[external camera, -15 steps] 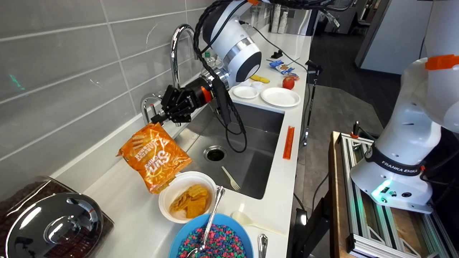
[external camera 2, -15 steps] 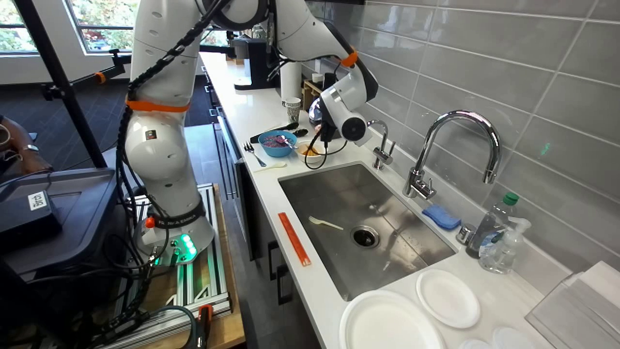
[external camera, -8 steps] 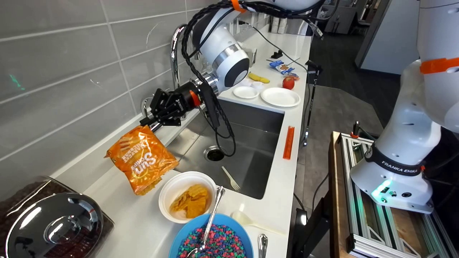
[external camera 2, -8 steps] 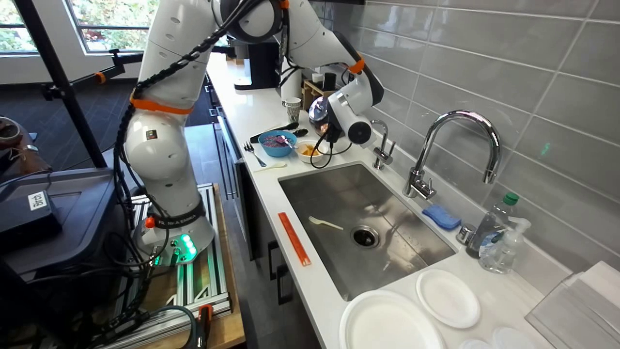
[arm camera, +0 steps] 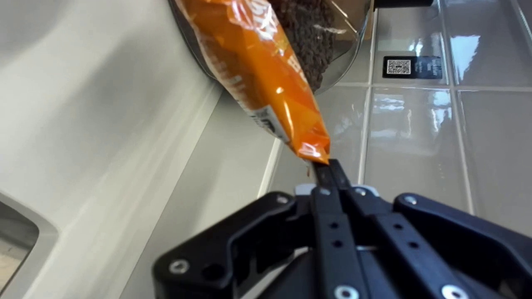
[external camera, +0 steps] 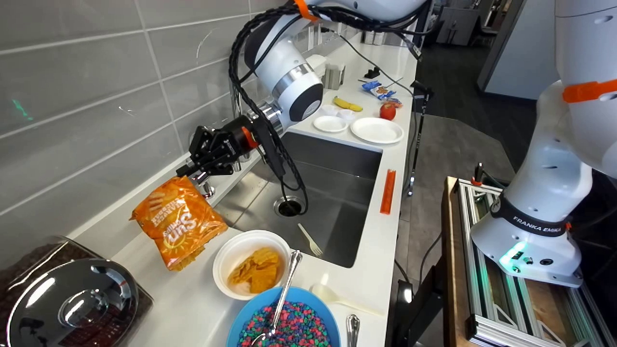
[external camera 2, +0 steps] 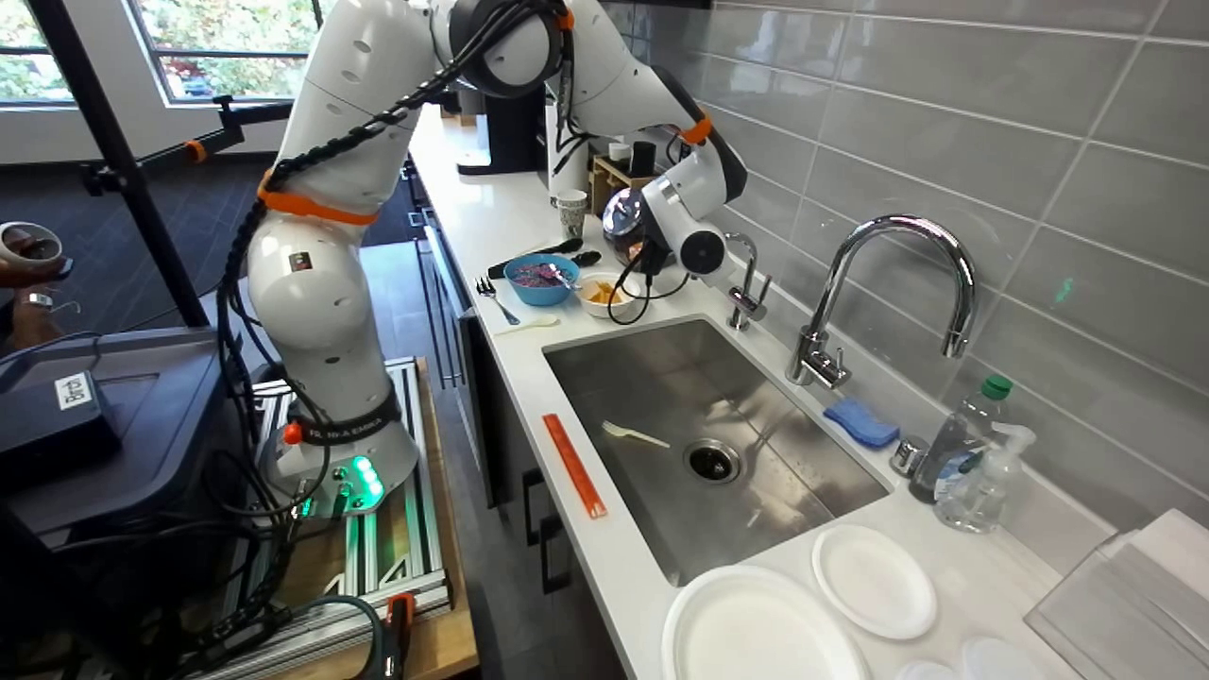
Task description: Pour the contents from the orange packet onto the white bowl
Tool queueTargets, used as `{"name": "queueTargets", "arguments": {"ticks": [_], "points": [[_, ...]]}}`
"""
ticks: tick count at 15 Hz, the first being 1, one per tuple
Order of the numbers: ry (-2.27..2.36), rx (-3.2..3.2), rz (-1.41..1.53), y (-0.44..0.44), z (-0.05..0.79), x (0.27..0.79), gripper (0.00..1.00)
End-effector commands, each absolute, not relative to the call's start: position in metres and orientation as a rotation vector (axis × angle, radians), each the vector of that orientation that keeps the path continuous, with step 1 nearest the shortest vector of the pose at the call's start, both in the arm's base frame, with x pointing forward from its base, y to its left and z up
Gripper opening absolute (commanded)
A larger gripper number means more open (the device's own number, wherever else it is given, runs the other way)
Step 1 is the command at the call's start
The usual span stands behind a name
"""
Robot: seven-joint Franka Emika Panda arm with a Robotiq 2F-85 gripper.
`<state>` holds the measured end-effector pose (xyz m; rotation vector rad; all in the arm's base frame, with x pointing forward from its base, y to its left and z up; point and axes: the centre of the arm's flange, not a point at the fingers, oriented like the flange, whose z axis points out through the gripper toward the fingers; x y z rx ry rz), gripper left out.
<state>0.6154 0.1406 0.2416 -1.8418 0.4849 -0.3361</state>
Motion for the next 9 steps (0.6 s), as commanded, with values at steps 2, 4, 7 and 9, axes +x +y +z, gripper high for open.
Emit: {"name": "queueTargets", "arguments": {"ticks": [2,4,7,9], "points": [[0.542,-1.88,-0.337,0.153,0.232,0.635,0.0],[0.534,-1.906,-0.341,0.16,0.236,0.634,0.0],[0.521,-1.967,-0.36,0.174,0.242,0.636,0.0],[0.515,-2.019,-0.375,0.183,0.244,0.637,0.0]]}}
